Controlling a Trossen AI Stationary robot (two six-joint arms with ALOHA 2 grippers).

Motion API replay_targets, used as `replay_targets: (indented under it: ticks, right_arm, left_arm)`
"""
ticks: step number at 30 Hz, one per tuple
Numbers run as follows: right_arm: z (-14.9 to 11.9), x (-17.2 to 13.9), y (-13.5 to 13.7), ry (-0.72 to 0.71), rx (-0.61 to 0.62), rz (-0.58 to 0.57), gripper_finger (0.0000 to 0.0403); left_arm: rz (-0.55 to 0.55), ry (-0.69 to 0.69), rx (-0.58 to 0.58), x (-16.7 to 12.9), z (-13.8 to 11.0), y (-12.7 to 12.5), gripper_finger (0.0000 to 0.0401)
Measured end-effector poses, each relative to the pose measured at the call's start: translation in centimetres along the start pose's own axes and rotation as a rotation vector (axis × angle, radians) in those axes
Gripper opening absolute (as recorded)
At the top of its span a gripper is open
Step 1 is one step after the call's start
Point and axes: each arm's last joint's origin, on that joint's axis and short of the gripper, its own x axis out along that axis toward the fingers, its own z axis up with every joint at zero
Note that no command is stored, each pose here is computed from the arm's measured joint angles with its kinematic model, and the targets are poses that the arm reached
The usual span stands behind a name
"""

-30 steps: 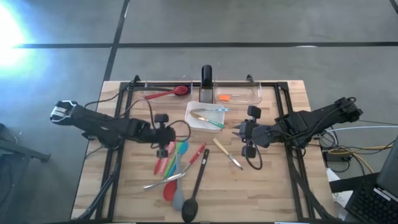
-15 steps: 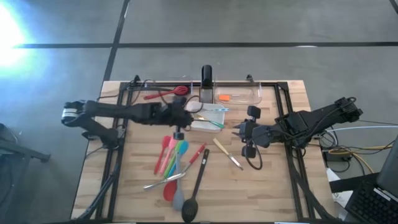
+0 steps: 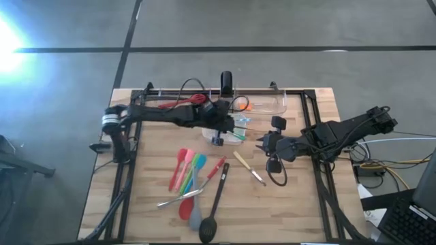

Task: Pick & Place Kitchen Items
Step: Put the gold table knife into the white bin

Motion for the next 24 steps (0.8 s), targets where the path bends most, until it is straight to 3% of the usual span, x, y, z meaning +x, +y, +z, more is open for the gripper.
replay_targets:
  ticks: [10, 24]
  right_arm:
    - [-0.4, 0.0, -0.1, 0.041, -0.007, 0.000, 0.0081]
    - [-0.5, 0.0, -0.1, 0.045, -0.007, -0.002, 0.0081]
  left_arm:
    - [-0.072, 0.015, -0.062, 3.4, -3.5, 2.4, 0.0021]
    - [-0.141, 0.005, -0.075, 4.3, -6.5, 1.7, 0.0021]
